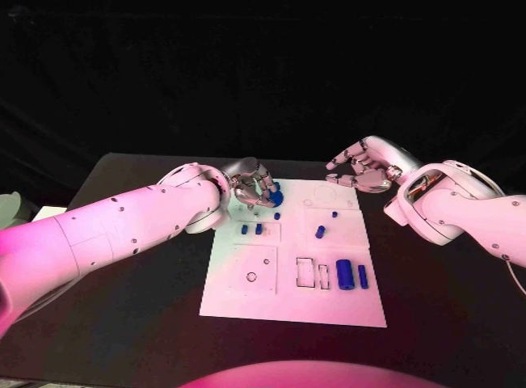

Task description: Assemble the parts on the task board

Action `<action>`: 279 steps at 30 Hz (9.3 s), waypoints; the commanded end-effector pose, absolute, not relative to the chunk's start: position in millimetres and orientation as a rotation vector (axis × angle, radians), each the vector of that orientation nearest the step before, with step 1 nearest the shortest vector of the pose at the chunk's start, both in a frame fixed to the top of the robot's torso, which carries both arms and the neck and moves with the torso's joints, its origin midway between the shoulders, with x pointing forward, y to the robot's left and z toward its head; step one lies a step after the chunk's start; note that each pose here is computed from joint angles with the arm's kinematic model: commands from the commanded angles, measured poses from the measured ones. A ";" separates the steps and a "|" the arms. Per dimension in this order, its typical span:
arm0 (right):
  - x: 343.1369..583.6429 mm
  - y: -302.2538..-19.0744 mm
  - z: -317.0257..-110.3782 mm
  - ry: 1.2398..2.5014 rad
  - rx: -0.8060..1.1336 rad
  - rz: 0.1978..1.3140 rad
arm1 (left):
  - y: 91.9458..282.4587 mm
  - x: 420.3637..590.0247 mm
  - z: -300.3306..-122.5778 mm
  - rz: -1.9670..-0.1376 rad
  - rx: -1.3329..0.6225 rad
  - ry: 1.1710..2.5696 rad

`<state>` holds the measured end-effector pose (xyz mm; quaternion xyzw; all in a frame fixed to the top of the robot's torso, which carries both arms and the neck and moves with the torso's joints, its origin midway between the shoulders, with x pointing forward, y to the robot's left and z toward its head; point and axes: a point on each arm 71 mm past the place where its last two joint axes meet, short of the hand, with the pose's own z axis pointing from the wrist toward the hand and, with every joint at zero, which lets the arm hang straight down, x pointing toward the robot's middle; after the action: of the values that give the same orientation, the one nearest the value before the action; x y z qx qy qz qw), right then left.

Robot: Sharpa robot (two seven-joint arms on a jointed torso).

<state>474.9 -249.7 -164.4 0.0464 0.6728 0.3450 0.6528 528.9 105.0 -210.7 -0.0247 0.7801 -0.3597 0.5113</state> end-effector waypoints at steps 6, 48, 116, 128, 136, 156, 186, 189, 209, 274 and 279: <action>474.8 -246.3 -165.1 1.532 0.091 0.794 | 79.9 529.7 -216.3 -0.744 0.255 1.866; 474.4 -241.7 -165.0 1.533 0.085 0.806 | 54.6 535.9 -238.1 -0.640 0.332 1.945; 473.8 -242.1 -164.3 1.529 0.084 0.808 | 76.9 534.9 -224.0 -0.717 0.173 1.861; 473.7 -243.5 -164.4 1.529 0.086 0.805 | 101.1 535.9 -210.5 -0.698 0.145 1.879; 473.5 -243.9 -164.3 1.529 0.086 0.804 | 117.8 538.5 -215.1 -0.658 0.129 1.913; 473.9 -241.5 -164.4 1.528 0.083 0.811 | 120.6 536.7 -234.0 -0.640 0.125 1.952; 474.0 -241.6 -164.6 1.529 0.083 0.811 | 114.2 531.4 -239.3 -0.661 0.149 1.958; 474.1 -241.8 -164.6 1.529 0.084 0.811 | 113.6 530.8 -238.9 -0.664 0.149 1.953; 474.0 -242.4 -164.5 1.530 0.084 0.810 | 114.3 530.7 -240.5 -0.642 0.149 1.970; 477.4 -249.5 -208.4 1.757 -0.432 0.270 | 205.6 500.4 -196.7 -1.622 -1.228 1.421; 478.7 -245.2 -215.0 1.765 -0.441 0.277 | 204.4 496.1 -195.7 -1.649 -1.253 1.413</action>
<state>478.7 -245.3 -212.7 -0.1727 0.7622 0.1352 0.6091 496.6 204.9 -198.4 -0.4512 0.5683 -0.6040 0.3296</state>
